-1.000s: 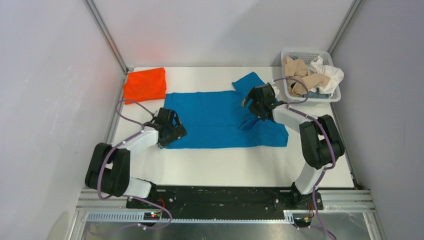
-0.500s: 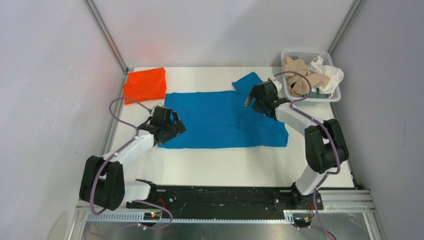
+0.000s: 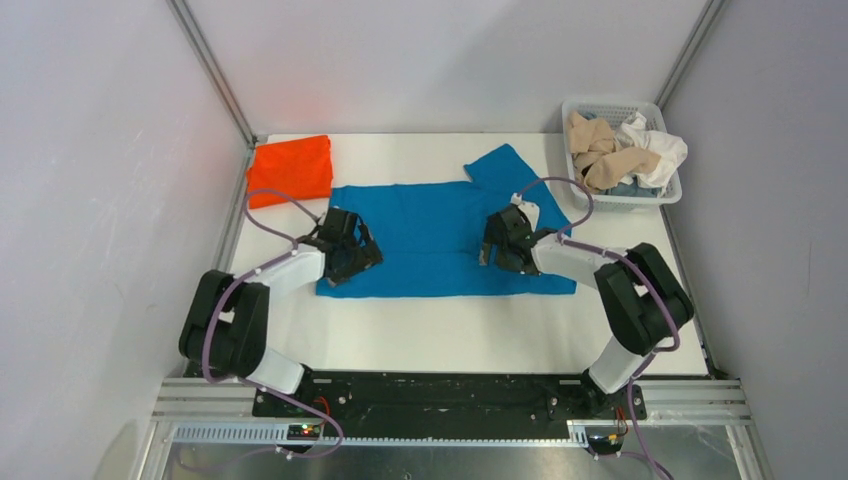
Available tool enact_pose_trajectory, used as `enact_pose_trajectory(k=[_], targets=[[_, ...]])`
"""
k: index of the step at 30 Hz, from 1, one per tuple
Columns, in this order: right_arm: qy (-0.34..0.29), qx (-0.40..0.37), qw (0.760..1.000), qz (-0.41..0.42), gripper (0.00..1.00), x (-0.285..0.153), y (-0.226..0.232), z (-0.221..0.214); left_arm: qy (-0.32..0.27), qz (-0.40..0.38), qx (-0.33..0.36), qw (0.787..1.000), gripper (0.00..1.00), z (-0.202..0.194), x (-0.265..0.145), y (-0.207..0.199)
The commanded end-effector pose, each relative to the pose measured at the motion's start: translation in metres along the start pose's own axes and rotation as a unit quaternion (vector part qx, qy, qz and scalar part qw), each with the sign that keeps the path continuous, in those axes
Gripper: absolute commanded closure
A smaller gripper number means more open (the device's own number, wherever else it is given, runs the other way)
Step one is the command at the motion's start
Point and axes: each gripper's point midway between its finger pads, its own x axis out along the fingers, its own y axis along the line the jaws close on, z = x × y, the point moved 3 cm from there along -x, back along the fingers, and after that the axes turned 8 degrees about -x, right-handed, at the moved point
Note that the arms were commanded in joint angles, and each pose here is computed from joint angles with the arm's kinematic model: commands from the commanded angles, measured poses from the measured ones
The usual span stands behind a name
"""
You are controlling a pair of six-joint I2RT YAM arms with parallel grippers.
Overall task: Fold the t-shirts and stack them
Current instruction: Fold the flattened tshirt in 1/3 of the way
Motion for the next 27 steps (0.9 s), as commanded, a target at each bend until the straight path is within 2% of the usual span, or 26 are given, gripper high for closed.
enact_pose_trajectory(k=[1,6,11,21,27], targets=[[0.004,-0.006,1.0,0.0,0.0,-0.015,-0.005,-0.024,0.001,-0.004,-0.008,1.0,0.0,-0.014,-0.007,0.012],[0.03,-0.029,0.999,-0.011,0.01,-0.034,-0.014,-0.068,0.035,0.009,-0.015,0.999,0.0,-0.051,-0.012,0.05],[0.038,-0.024,0.999,-0.017,0.01,-0.059,-0.016,-0.103,0.045,-0.015,-0.036,0.998,0.0,-0.075,-0.025,0.066],[0.03,-0.026,0.999,-0.026,0.01,-0.082,-0.025,-0.134,0.049,-0.028,-0.104,0.993,0.0,-0.112,-0.044,0.103],[0.019,-0.027,0.999,-0.006,0.01,-0.09,-0.026,-0.132,0.062,-0.047,-0.125,0.989,0.0,-0.124,-0.054,0.108]])
